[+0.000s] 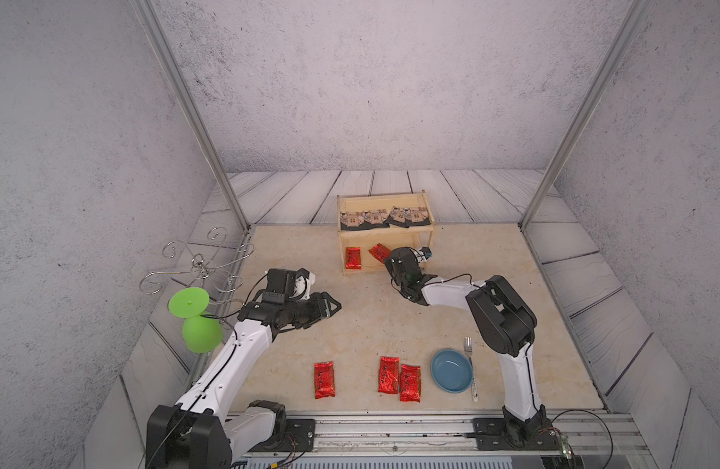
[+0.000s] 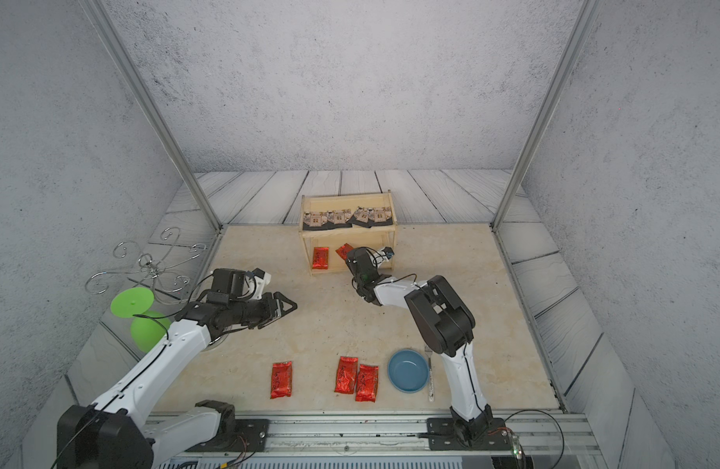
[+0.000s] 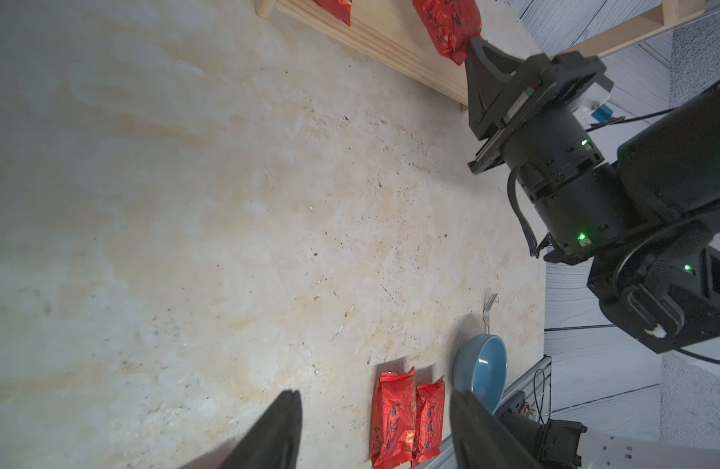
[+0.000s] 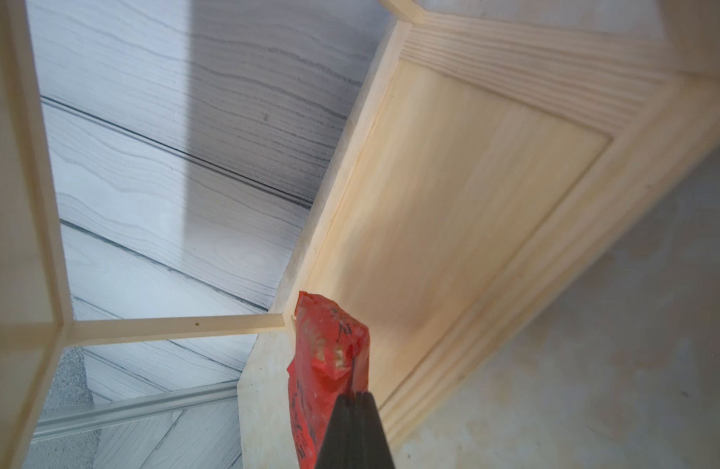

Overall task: Place the tea bags on the shelf by color
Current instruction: Place the tea bag on the shelf.

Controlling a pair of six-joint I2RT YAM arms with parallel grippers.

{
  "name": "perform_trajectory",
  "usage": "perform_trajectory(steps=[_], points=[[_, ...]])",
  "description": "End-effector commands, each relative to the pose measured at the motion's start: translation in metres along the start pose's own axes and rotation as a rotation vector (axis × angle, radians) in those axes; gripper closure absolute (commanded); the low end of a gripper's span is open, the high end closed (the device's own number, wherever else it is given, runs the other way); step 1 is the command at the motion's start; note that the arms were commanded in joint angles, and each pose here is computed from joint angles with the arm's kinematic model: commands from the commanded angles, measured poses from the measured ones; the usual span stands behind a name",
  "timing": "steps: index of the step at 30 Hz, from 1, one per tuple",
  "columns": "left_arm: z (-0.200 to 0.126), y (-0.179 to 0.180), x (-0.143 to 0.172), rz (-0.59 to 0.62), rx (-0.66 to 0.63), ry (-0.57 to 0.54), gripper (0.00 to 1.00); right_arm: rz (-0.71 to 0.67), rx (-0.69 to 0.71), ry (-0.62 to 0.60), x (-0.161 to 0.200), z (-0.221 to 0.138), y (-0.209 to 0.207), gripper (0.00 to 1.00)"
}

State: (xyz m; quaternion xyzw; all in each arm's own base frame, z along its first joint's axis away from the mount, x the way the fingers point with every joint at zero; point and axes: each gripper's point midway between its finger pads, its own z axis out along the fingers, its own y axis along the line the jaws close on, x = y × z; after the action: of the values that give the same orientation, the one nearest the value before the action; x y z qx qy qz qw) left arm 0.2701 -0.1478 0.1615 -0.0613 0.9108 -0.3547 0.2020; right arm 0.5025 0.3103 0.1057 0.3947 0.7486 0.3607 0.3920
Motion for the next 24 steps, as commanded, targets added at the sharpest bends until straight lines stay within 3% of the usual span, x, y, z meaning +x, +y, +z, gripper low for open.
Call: perform_trajectory(steps=[1, 16, 24], points=[[-0.009, -0.008, -0.004, 0.030, 0.020, -0.015, 0.37, 0.020, 0.018, -0.042, 0.000, 0.010, 0.001, 1.00], [-0.006, -0.008, -0.003, 0.020, 0.031, -0.006, 0.38, 0.042, 0.030, -0.022, 0.020, 0.040, -0.002, 1.00], [-0.005, -0.008, -0.004, 0.017, 0.035, -0.005, 0.38, 0.044, 0.030, -0.001, 0.032, 0.048, -0.003, 0.92]])
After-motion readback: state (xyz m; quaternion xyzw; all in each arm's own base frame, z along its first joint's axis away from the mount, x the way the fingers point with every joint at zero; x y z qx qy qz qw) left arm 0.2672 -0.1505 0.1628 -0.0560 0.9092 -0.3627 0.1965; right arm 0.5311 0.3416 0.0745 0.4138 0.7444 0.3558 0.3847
